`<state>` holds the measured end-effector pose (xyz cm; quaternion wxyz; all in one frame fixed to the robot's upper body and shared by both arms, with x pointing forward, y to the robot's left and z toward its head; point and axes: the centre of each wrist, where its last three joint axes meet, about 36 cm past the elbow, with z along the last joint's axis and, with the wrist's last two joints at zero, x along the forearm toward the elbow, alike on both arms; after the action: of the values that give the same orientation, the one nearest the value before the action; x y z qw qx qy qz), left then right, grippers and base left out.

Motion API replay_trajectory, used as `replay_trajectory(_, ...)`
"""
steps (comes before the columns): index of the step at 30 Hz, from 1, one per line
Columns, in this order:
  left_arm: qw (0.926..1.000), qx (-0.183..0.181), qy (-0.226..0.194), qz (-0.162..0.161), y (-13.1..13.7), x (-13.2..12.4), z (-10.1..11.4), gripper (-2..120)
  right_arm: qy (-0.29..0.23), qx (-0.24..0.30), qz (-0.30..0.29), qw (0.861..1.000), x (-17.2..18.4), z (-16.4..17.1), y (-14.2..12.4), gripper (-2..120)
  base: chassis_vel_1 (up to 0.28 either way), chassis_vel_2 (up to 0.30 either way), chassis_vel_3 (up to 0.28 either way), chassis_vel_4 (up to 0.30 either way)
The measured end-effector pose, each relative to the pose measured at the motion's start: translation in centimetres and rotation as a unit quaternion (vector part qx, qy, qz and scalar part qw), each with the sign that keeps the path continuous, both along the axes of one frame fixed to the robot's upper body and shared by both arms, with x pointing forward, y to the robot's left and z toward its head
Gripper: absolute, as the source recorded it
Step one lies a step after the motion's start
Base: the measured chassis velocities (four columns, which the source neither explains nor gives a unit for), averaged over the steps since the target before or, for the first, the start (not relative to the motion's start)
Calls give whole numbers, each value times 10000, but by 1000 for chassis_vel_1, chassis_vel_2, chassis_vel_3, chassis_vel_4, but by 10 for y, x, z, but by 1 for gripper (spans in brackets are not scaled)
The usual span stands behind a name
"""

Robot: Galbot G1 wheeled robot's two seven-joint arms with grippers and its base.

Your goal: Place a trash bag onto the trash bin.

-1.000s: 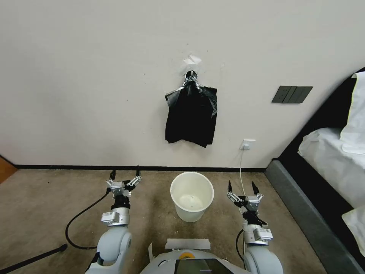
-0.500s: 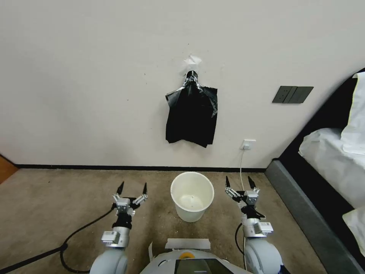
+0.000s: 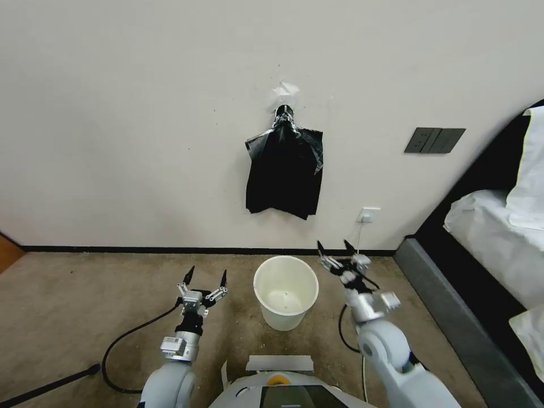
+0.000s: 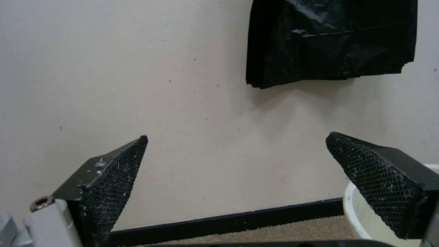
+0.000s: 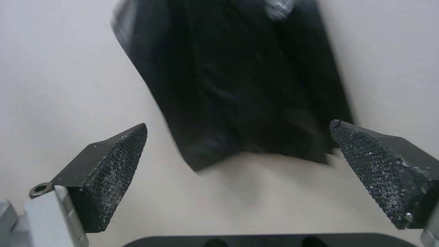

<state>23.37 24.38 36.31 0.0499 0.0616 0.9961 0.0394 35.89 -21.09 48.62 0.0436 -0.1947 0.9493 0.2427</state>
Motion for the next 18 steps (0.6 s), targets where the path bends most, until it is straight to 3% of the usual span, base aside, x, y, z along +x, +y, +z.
replay_trajectory(1,10000,-1,-1,28,0,0,-1,100,0,393,208,9990,16,19,4,100,0,0,0,0)
replay_trajectory(5,10000,32,-21,73,1,1,-2,100,54,1023,469,9936,56,49,11,100,0,0,0,0)
replay_trajectory(13,9998,85,-70,135,5,1,-3,100,-68,1718,795,9819,130,96,25,100,0,0,0,0)
replay_trajectory(18,9997,77,-95,194,6,1,-3,100,134,1981,848,9764,162,106,43,100,0,0,0,0)
